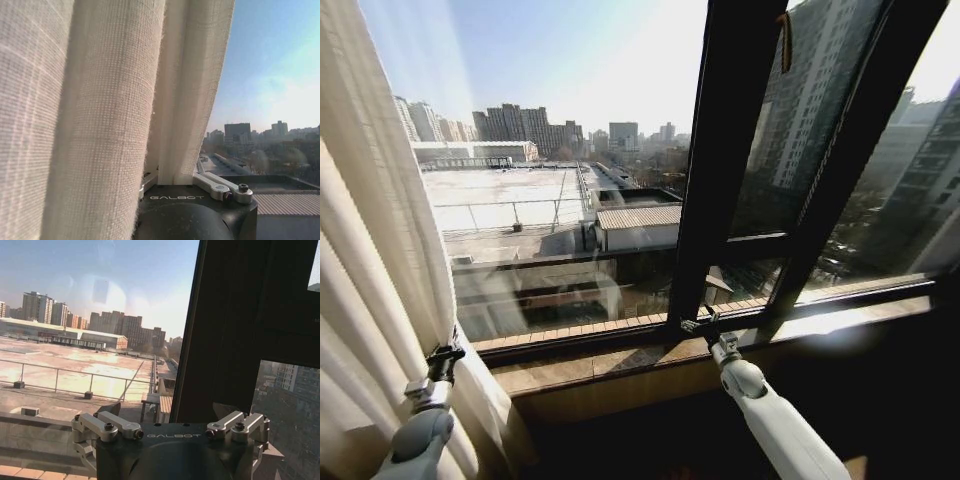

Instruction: Open the curtains by pulling them apart, changing their state from closed to fully open.

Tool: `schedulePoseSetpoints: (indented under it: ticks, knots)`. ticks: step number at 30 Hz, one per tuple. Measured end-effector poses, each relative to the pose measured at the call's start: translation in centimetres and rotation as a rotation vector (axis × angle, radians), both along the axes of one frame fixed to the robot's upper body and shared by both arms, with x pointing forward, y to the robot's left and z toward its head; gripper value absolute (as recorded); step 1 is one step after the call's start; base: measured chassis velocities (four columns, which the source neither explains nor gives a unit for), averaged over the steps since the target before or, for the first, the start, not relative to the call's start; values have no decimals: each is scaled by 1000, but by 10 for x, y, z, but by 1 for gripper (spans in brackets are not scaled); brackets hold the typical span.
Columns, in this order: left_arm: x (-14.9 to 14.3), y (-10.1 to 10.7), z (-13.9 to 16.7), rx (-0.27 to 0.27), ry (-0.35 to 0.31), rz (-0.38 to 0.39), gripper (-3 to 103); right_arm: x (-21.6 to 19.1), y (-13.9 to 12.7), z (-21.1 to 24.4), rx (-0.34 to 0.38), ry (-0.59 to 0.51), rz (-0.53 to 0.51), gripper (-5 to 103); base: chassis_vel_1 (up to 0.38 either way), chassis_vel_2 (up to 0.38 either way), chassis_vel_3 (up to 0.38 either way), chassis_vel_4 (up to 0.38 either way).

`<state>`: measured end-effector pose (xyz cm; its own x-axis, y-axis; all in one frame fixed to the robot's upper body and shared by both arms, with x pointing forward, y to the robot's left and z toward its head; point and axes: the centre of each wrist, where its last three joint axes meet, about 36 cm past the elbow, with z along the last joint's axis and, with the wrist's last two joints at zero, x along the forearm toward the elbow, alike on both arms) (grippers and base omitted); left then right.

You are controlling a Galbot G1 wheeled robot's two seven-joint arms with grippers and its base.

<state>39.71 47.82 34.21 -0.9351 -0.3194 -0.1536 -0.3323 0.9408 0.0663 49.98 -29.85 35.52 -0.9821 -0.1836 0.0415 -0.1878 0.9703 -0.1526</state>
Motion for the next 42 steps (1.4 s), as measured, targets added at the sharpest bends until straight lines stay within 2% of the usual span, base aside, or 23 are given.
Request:
schedulePoseSetpoints:
  ticks: [4, 7, 9, 10, 14, 15, 20, 21, 25, 26, 29, 31, 36, 42]
  knots:
    - [1, 4, -1, 2, 2, 6, 0, 0, 0, 0, 0, 0, 0, 100, 38, 52, -47, -50]
    - [5, 23, 3, -3, 6, 41, 0, 0, 0, 0, 0, 0, 0, 100, 0, 0, 0, 0]
    - [10, 48, 14, 5, 6, 84, 0, 0, 0, 0, 0, 0, 0, 100, -17, -54, -1, 15]
    - [10, 48, 14, 5, 6, 84, 0, 0, 0, 0, 0, 0, 0, 100, -23, -54, -1, 22]
    - [13, 111, 42, 34, 4, 195, 0, 0, 0, 0, 0, 0, 0, 100, 0, 0, 0, 0]
    - [13, 111, 42, 34, 4, 195, 0, 0, 0, 0, 0, 0, 0, 100, 0, 0, 0, 0]
    - [-3, 203, 59, 46, 35, 394, 0, 0, 0, 0, 0, 0, 0, 100, 0, 0, 0, 0]
    - [-3, 203, 59, 46, 35, 394, 0, 0, 0, 0, 0, 0, 0, 100, 0, 0, 0, 0]
    - [-19, 255, 76, 79, 52, 519, 0, 0, 0, 0, 0, 0, 0, 100, 0, 0, 0, 0]
    - [-19, 255, 76, 79, 52, 519, 0, 0, 0, 0, 0, 0, 0, 100, 0, 0, 0, 0]
    - [-36, 285, 92, 144, 76, 586, 0, 0, 0, 0, 0, 0, 0, 100, 0, 0, 0, 0]
    - [-41, 293, 97, 160, 82, 600, 0, 0, 0, 0, 0, 0, 0, 100, 0, 0, 0, 0]
    - [-40, 289, 96, 163, 82, 594, 0, 0, 0, 0, 0, 0, 0, 100, 0, 0, 0, 0]
    - [-31, 262, 74, 124, 88, 561, -1, 0, 0, 0, 0, 0, 0, 100, 0, 0, 0, 0]
